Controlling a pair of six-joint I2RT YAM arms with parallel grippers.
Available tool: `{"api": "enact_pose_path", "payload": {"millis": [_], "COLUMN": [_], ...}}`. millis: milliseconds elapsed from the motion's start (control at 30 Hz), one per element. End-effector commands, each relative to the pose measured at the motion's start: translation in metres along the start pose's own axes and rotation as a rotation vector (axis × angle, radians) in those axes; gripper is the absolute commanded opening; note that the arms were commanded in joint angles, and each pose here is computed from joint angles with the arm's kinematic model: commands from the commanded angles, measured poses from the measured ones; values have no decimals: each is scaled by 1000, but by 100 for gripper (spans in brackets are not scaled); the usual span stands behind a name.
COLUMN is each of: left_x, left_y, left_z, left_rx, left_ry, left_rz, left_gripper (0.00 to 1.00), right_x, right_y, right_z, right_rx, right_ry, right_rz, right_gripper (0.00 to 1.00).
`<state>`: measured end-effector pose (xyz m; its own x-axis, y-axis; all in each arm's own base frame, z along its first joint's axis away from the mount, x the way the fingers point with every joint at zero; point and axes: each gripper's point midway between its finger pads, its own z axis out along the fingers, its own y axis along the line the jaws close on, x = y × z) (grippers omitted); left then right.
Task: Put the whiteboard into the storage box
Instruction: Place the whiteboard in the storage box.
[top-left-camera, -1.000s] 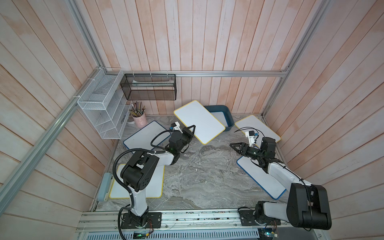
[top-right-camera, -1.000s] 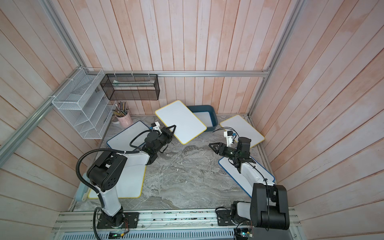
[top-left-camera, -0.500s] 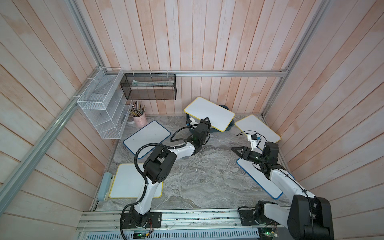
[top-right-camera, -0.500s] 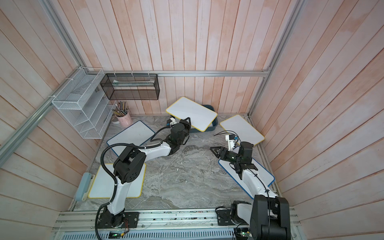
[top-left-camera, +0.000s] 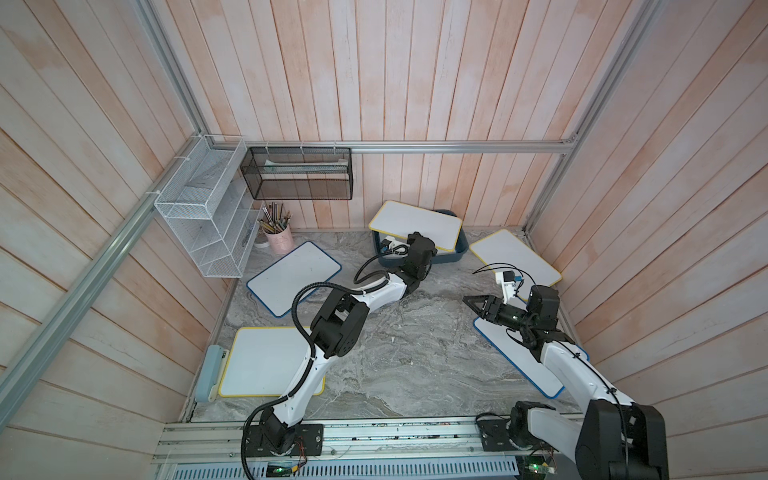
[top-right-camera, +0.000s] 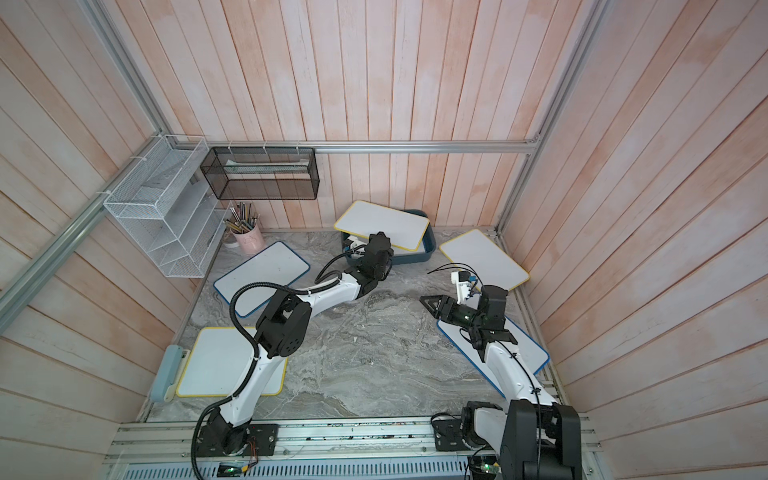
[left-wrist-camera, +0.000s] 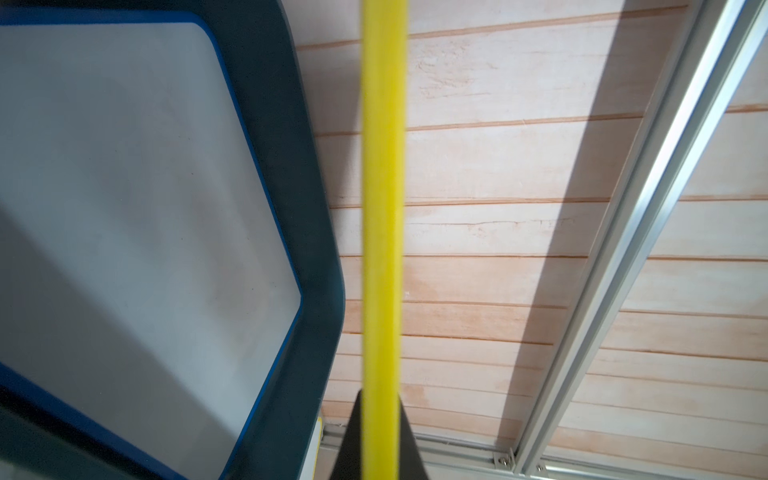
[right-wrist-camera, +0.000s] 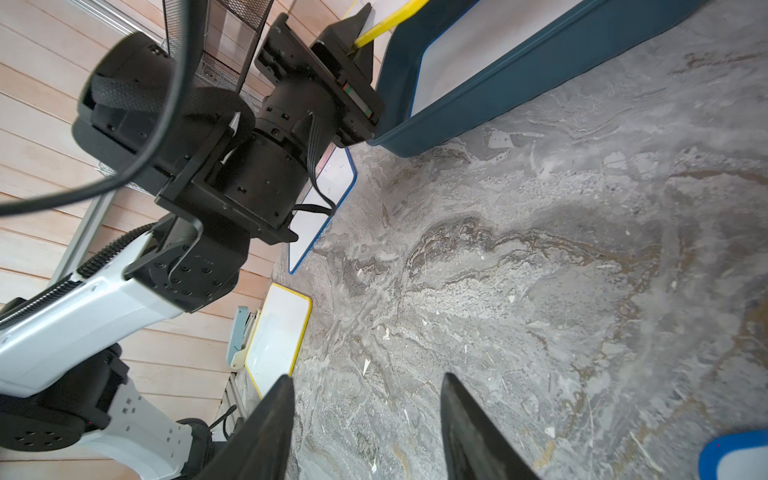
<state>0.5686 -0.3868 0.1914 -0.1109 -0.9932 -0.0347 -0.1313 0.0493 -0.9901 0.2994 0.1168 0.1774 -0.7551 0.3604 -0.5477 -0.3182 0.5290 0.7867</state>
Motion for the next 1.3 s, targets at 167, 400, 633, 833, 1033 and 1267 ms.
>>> {"api": "enact_pose_path", "payload": {"millis": [167, 400, 633, 833, 1033, 1267], "left_x": [28, 28, 17, 5, -3, -6], "left_y": [-8, 8, 20, 32, 47, 58], "left_z": [14, 17, 16, 26, 32, 32], "left_rx": [57, 82, 56, 48, 15, -4], "left_ry": [-52, -90, -165, -193, -188, -190], "left_rz": [-140, -160, -124, -119, -139, -138], "left_gripper": [0, 0, 0, 0, 0, 0], "right_x": [7, 13, 14, 19, 24, 20], "right_y": [18, 19, 17, 16, 14, 15], "right_z": [-19, -22, -22, -25, -26, -25], "right_rx": [29, 34, 47, 64, 66, 60], "right_ry": [6, 6, 12, 14, 19, 15], "right_rz": [-3, 19, 20, 23, 31, 28], "right_gripper": [57, 57, 57, 57, 57, 57]}}
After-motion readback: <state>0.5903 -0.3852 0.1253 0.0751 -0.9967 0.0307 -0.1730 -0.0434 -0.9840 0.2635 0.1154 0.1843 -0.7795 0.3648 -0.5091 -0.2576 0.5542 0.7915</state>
